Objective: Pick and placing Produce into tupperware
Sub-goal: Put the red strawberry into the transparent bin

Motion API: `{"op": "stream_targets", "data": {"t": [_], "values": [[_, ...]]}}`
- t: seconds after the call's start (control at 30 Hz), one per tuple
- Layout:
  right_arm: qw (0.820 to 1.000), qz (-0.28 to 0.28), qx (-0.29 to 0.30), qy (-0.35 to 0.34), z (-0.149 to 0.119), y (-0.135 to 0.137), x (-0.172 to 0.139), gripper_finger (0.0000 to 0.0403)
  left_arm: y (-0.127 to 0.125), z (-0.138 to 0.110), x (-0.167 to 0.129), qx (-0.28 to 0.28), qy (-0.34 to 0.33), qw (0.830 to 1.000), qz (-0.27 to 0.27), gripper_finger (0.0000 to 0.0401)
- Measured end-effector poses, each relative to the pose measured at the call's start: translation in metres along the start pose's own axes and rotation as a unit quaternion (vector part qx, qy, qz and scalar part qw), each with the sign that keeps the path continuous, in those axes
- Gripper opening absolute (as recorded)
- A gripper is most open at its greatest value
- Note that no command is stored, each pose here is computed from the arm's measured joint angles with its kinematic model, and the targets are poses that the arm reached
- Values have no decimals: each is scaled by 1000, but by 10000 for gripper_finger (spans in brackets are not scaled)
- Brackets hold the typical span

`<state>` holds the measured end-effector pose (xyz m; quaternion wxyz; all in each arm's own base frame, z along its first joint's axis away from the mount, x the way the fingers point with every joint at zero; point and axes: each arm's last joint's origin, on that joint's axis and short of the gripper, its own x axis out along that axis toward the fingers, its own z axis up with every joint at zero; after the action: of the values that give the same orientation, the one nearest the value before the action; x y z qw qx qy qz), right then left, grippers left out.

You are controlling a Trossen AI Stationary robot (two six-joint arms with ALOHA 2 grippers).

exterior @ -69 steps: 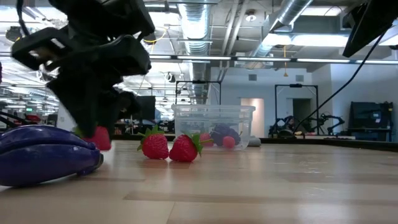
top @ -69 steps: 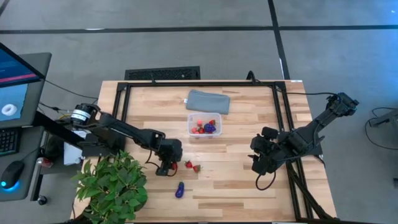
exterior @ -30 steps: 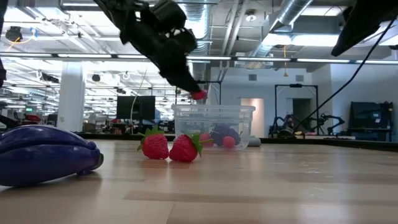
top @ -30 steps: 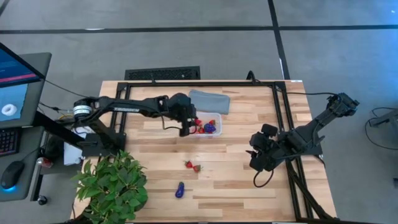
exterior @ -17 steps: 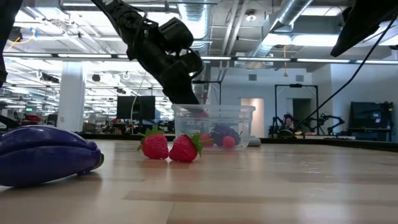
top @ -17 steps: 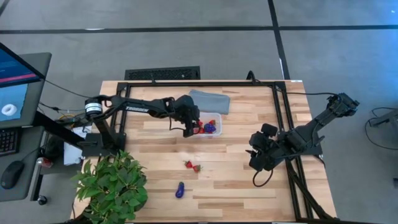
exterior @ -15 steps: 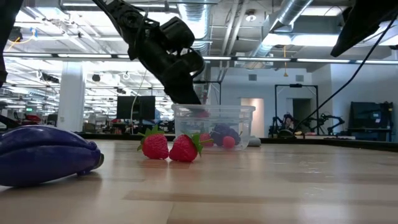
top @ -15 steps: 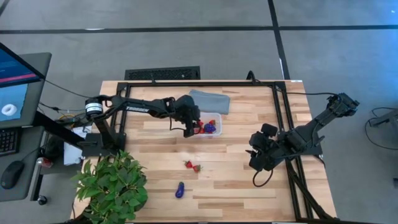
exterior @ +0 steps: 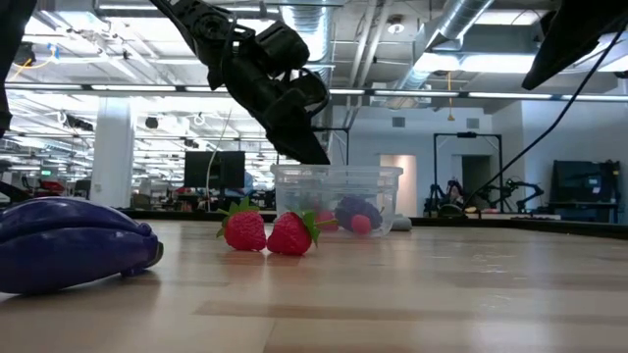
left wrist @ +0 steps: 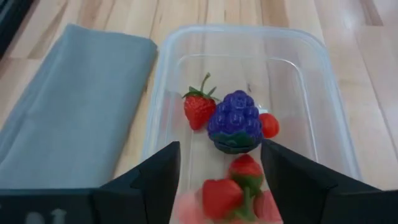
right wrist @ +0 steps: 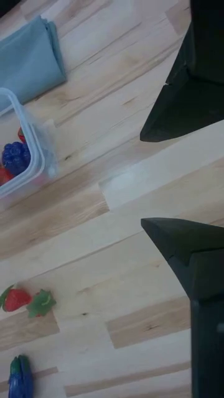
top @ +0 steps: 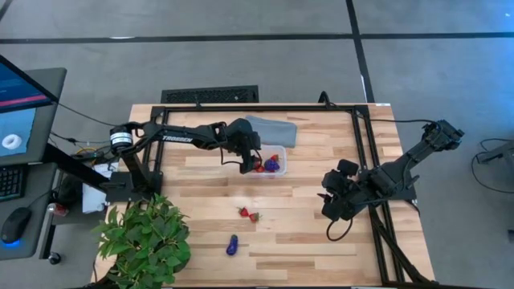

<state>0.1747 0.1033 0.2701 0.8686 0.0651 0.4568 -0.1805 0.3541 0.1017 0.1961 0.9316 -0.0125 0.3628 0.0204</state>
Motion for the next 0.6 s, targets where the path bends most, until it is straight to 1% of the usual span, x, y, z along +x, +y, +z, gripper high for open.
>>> {"op": "stream_targets", "data": {"t": [0.07, 0.17, 0.27, 0.47, 0.6], "values": [[1000, 0, 0, 0, 0, 0, 0, 235, -1, 0, 0, 2, 0, 1000, -9, 226], [1000, 0, 0, 0, 0, 0, 0, 235, -3, 0, -4, 15, 0, 999, -40, 237], [1000, 0, 0, 0, 0, 0, 0, 235, -7, 5, -17, 30, -9, 998, -59, 239], [1000, -1, 0, 0, 0, 0, 0, 235, -16, 11, -48, 53, 1, 996, -68, 236], [1000, -6, 0, -7, 0, 0, 0, 235, -29, 9, -61, 67, 24, 994, -87, 236]]}}
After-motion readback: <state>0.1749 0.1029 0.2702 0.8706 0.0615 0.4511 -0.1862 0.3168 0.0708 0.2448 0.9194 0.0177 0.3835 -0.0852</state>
